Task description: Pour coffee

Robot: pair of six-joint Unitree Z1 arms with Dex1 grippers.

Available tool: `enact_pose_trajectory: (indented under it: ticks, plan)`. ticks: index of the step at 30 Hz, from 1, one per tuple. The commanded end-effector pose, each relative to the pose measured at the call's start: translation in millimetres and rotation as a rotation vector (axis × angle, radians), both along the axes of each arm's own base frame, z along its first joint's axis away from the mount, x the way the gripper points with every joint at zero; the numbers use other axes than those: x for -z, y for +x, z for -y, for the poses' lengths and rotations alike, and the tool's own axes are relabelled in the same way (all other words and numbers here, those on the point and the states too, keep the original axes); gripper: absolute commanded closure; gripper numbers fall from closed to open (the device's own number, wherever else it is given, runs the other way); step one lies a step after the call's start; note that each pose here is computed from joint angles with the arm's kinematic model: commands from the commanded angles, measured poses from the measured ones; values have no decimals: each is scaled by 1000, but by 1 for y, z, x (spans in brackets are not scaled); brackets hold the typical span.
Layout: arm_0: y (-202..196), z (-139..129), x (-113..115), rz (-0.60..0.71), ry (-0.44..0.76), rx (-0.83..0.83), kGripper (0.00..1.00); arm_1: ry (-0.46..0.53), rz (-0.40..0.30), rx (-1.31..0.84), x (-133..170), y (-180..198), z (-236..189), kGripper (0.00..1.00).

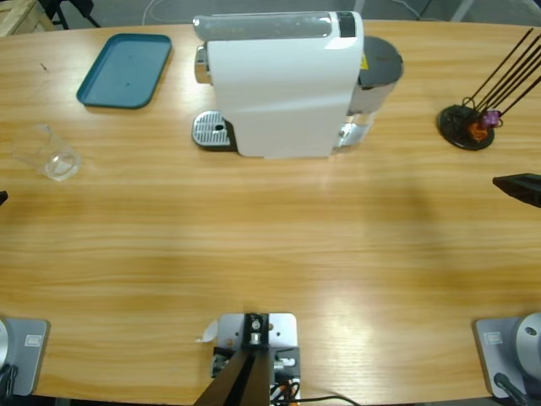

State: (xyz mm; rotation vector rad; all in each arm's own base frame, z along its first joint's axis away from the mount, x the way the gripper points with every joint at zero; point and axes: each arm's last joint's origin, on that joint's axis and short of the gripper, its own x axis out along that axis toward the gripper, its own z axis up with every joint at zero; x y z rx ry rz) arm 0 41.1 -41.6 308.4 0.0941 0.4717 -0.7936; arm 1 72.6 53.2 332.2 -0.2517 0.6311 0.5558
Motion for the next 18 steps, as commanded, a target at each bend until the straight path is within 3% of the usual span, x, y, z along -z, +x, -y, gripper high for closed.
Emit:
enact_pose_trajectory:
  ticks: [1,7,14,18]
  plan:
    - [1,2,13,-28,22,26,0,-39,-38,-8,10,5,-4,0]
    - [4,4,13,-47,7,-8,0,-39,-38,-8,10,5,-4,0]
    - [44,36,-37,-162,-81,-76,0,-41,-42,-9,10,6,-5,0]
    - [81,65,-56,-245,-67,-109,0,-44,-46,-9,10,7,-6,0]
